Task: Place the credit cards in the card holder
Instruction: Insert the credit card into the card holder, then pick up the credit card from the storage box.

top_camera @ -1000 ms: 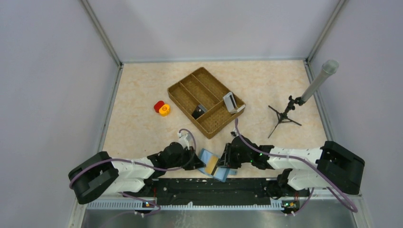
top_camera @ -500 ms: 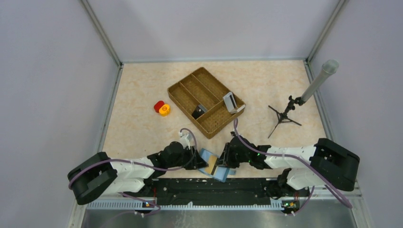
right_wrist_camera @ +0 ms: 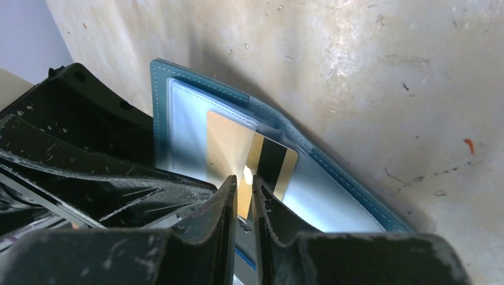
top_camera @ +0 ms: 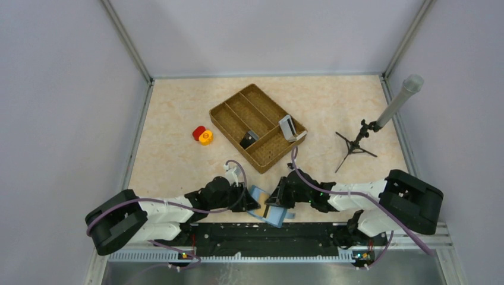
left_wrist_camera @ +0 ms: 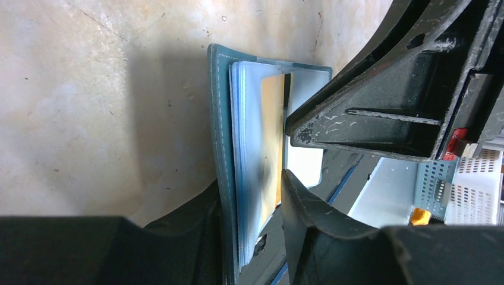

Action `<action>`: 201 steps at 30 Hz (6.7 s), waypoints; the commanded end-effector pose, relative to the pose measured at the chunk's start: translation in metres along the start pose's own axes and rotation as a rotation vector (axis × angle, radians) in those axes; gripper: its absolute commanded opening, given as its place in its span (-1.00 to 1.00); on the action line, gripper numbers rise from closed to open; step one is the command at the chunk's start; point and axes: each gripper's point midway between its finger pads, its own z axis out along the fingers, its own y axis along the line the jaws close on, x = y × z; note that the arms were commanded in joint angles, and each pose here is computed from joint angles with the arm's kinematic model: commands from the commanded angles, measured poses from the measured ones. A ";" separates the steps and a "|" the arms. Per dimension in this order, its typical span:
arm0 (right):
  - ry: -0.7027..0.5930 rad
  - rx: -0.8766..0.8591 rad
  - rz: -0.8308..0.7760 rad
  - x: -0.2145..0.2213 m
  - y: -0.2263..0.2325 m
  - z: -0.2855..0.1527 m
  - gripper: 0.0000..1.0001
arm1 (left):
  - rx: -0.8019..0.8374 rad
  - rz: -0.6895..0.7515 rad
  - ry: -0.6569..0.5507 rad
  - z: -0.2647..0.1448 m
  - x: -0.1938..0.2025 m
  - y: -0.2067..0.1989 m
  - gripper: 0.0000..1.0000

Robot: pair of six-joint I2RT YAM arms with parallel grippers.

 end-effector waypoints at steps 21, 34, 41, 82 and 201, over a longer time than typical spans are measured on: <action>-0.012 0.099 0.023 0.019 -0.015 -0.011 -0.41 | -0.090 -0.007 0.014 -0.002 0.008 0.023 -0.31; 0.003 0.039 0.034 0.022 -0.002 0.006 -0.39 | -0.089 -0.003 0.027 -0.002 0.010 0.024 -0.19; -0.015 0.003 0.023 0.018 0.008 0.009 -0.40 | -0.098 -0.007 0.027 -0.002 0.011 0.025 -0.19; -0.124 0.025 0.083 0.002 -0.005 -0.009 -0.41 | -0.137 -0.032 0.010 -0.001 0.009 0.033 -0.30; -0.581 0.608 -0.072 -0.300 -0.042 -0.074 -0.05 | -0.472 0.324 -0.070 -0.103 -0.192 0.008 0.97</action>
